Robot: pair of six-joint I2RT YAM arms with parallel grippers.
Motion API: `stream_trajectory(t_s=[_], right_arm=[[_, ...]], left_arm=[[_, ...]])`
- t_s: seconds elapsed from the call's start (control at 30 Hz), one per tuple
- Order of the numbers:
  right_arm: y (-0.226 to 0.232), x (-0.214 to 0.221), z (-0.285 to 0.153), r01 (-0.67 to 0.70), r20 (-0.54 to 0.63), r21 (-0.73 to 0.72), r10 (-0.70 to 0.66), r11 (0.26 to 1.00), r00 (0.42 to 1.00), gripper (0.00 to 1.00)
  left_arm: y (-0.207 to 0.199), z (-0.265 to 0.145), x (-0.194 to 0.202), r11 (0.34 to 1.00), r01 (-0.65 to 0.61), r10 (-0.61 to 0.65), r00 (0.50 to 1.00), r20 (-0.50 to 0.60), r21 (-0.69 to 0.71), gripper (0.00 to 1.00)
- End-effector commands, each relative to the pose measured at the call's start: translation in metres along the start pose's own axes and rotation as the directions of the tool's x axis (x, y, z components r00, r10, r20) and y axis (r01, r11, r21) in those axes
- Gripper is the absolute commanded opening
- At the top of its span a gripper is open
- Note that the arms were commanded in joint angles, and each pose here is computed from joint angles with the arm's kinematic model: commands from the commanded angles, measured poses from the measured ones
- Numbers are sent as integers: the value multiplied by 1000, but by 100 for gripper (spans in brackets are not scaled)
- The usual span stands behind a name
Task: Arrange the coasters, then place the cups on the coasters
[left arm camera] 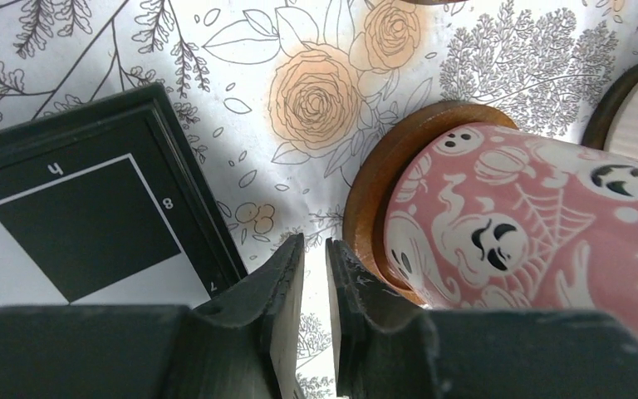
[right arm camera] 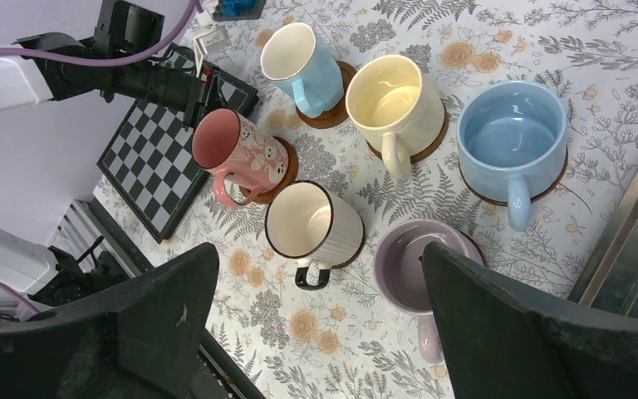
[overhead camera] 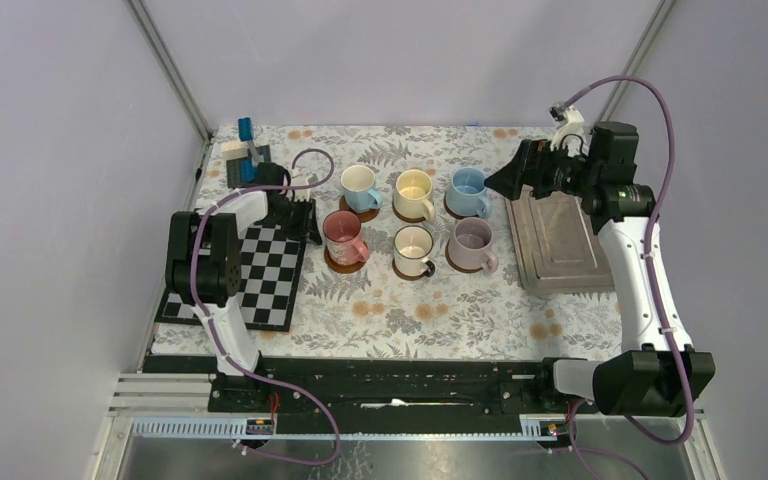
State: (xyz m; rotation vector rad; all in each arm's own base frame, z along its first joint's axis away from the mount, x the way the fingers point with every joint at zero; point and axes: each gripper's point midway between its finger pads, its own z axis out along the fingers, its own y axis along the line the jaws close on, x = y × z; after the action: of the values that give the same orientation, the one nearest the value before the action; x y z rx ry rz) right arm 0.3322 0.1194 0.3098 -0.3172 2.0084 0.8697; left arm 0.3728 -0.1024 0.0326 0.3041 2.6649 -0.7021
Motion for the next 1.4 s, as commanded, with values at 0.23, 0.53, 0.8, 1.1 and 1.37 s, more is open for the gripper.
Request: stream_trajectory(t_s=[0.23, 0.53, 0.8, 1.1, 1.37], right_arm=[[10, -7, -6, 3, 40, -42, -1, 999, 999, 100], [7, -5, -6, -5, 41, -36, 7, 999, 999, 100], [7, -3, -5, -14, 39, -39, 16, 999, 999, 100], [6, -3, -5, -15, 41, -35, 16, 999, 999, 100], [7, -3, -5, -15, 42, -36, 16, 999, 999, 99]], left_arm=[[-4, 15, -23, 999, -53, 53, 998, 40, 6, 21], [-18, 15, -12, 997, -58, 57, 998, 30, 40, 18], [-27, 20, -5, 996, -52, 52, 999, 11, 77, 17], [-30, 22, -2, 995, -46, 46, 999, 3, 83, 14], [-35, 18, 3, 994, -45, 45, 999, 4, 96, 12]])
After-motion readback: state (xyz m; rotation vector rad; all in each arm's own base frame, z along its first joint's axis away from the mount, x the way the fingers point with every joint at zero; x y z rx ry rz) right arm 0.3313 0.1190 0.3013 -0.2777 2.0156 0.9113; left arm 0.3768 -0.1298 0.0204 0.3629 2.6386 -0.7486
